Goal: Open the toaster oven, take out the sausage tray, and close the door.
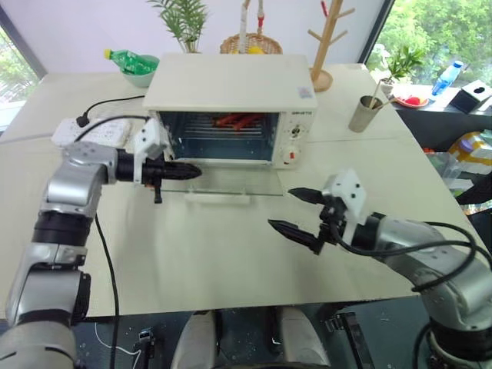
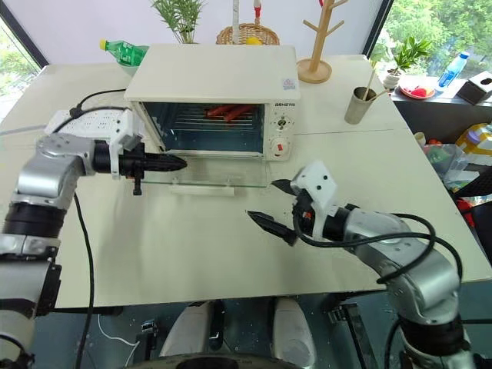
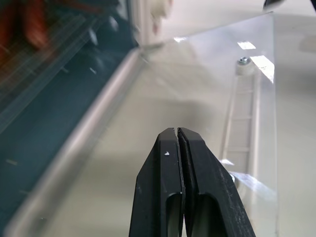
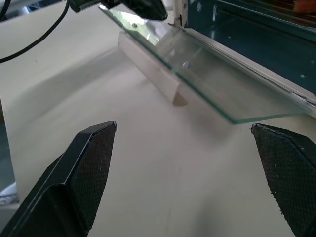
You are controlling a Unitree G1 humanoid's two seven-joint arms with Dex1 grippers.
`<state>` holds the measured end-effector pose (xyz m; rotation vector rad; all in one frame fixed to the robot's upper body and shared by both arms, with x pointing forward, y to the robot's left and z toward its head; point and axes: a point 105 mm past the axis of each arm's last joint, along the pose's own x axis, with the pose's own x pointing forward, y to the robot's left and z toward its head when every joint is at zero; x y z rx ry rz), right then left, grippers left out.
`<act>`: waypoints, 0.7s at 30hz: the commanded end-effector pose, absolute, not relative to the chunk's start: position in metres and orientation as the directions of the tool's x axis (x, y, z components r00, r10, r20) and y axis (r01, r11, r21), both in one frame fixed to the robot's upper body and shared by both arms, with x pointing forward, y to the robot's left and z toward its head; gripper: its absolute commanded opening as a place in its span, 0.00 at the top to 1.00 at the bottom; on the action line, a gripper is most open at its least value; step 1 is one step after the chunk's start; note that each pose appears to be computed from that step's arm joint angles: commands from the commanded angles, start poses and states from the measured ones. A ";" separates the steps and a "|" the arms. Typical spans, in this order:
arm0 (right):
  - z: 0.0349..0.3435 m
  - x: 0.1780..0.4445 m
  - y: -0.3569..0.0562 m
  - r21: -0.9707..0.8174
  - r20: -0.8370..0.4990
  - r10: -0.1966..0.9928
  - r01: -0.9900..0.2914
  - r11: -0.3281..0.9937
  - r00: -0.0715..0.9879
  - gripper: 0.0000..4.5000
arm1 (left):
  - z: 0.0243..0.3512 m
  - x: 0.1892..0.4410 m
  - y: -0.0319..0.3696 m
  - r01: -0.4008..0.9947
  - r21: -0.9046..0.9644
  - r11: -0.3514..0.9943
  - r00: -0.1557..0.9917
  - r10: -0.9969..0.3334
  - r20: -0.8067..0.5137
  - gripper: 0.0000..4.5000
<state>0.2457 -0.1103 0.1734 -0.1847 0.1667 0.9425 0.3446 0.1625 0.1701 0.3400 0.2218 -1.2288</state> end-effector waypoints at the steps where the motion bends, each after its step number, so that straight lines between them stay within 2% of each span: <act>1: 0.192 0.239 -0.117 -0.163 -0.196 0.773 -0.798 0.581 0.603 0.00 | 0.165 0.341 0.156 0.945 0.144 0.295 0.327 -0.881 -0.342 0.99; 7: 0.213 0.273 -0.132 -0.366 -0.181 0.658 -0.671 0.645 0.731 0.00 | 0.129 0.346 0.151 0.918 0.113 0.381 0.396 -0.855 -0.334 0.99; 14: 0.221 0.311 -0.113 -0.473 -0.137 0.634 -0.613 0.633 0.761 0.00 | 0.119 0.355 0.151 0.883 0.150 0.445 0.469 -0.821 -0.326 0.99; 17: 0.220 0.322 -0.100 -0.542 -0.140 0.654 -0.611 0.577 0.743 0.00 | 0.142 0.349 0.153 0.891 0.142 0.430 0.453 -0.847 -0.278 0.99; 21: 0.218 0.339 -0.083 -0.654 -0.143 0.661 -0.572 0.496 0.737 0.00 | 0.196 0.326 0.158 0.922 0.112 0.371 0.386 -0.905 -0.179 0.99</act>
